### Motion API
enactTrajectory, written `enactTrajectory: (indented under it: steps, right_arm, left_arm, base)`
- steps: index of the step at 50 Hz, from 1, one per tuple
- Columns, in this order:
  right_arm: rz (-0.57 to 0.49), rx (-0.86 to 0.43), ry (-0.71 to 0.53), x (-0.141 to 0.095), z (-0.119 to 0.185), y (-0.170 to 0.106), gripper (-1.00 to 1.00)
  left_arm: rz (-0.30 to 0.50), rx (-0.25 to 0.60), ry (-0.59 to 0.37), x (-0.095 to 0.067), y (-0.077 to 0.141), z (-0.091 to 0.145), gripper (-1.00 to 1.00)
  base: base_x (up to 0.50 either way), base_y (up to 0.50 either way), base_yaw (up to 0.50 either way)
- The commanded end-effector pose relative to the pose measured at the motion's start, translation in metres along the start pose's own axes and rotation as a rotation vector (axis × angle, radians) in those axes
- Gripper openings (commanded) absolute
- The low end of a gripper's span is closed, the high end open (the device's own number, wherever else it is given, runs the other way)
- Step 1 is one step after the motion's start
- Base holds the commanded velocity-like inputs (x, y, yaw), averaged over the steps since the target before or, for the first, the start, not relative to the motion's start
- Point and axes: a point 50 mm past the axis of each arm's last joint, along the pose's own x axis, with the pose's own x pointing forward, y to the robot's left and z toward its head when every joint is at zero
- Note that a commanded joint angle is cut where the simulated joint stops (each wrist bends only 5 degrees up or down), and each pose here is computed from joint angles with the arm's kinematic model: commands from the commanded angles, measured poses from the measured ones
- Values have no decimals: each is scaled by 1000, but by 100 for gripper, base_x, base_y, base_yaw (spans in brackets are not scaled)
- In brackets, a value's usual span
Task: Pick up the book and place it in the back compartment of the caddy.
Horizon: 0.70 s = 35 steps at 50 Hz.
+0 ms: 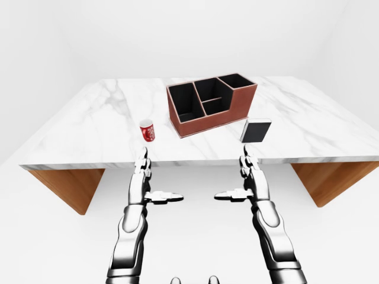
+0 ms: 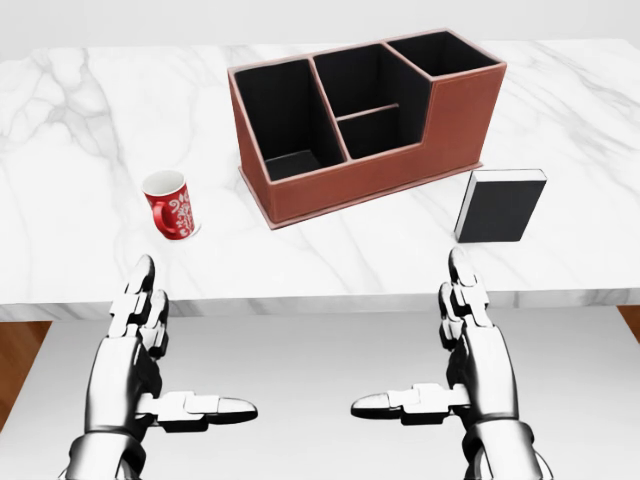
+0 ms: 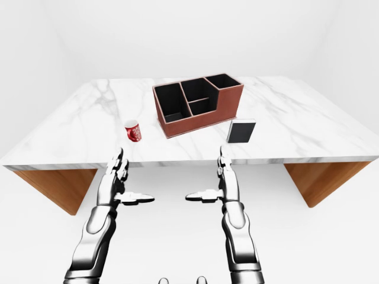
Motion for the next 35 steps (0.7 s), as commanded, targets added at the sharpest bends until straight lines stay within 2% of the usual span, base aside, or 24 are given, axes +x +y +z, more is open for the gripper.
enactTrajectory:
  steps: [1, 4, 5, 6, 11, 12, 14, 26, 30, 35]
  right_arm:
    - [1, -25, 1, -1, 10, -6, 100]
    - [13, -24, -41, -2, 20, -5, 100]
    - [10, -19, -105, -4, 34, -7, 100]
    - [10, -19, -109, -4, 35, -7, 100]
    - [-1, -9, -252, -9, 68, -9, 100]
    - [-4, -10, -305, -12, 80, -10, 100]
    - [-7, -20, -349, -14, 90, -10, 100]
    - [31, -39, -480, -26, 119, -9, 100]
    - [33, -45, -592, -35, 142, -14, 100]
    - [32, -44, -693, -48, 161, -19, 100]
  left_arm:
    - [-4, -1, -20, -3, 6, 14, 100]
    - [-2, 3, -55, -4, 6, 22, 100]
    - [-3, 5, -116, -7, 6, 36, 100]
    - [-3, 5, -120, -7, 6, 37, 100]
    - [-1, 3, -257, -13, 8, 69, 100]
    - [-1, 7, -314, -16, 8, 81, 100]
    - [-1, 10, -368, -20, 9, 93, 100]
    - [-7, 41, -507, -31, 10, 123, 100]
    - [5, 42, -642, -41, 16, 151, 100]
    - [13, 46, -681, -42, 19, 159, 100]
  base:
    - [0, 0, 0]
    - [0, 0, 0]
    - [0, 0, 0]
    - [0, 0, 0]
    - [0, 0, 0]
    - [0, 0, 0]
    - [0, 0, 0]
    - [0, 0, 0]
    - [0, 0, 0]
    - [14, 0, 0]
